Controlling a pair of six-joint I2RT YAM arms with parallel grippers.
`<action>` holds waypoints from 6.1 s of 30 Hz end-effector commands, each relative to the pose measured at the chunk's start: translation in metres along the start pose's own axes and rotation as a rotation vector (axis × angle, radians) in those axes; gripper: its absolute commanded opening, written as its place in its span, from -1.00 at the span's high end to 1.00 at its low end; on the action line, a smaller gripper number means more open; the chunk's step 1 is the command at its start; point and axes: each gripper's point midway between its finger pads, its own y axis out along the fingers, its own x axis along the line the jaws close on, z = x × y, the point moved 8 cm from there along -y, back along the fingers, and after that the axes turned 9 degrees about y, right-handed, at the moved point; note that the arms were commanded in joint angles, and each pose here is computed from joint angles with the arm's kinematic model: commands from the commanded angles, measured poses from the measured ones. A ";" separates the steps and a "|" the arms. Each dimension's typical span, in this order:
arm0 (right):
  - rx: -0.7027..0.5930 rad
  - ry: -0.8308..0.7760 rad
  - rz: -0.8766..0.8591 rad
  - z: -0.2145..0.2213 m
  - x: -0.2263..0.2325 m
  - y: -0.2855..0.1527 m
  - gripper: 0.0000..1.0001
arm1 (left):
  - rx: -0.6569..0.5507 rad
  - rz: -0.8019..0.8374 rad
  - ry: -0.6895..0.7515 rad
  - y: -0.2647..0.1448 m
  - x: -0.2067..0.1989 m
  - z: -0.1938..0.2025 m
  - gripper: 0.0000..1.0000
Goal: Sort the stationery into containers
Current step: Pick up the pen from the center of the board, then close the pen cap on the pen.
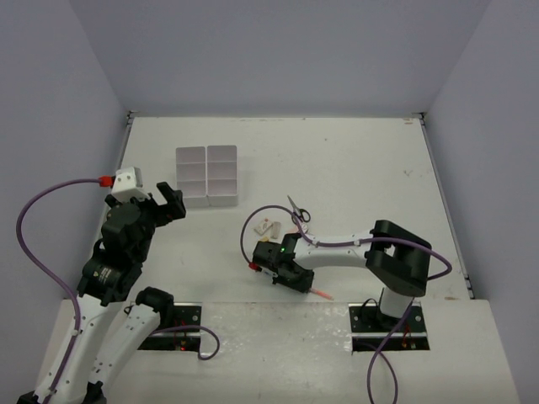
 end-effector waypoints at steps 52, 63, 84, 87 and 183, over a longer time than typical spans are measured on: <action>-1.021 0.597 -0.123 0.077 -0.052 -0.183 1.00 | 0.710 0.388 0.254 0.037 -0.158 0.124 -0.59; -0.952 0.580 -0.109 0.069 -0.049 -0.172 1.00 | 0.703 0.428 0.302 0.029 -0.161 0.127 -0.71; -0.838 0.495 -0.100 0.069 -0.047 -0.169 1.00 | 0.813 0.514 0.500 0.035 -0.161 0.152 -0.20; -0.842 0.497 -0.103 0.070 -0.047 -0.169 1.00 | 0.809 0.508 0.484 0.037 -0.161 0.157 -0.22; -1.021 0.467 -0.147 0.100 -0.055 -0.187 1.00 | 0.787 -0.349 -0.074 0.056 -0.237 0.221 0.25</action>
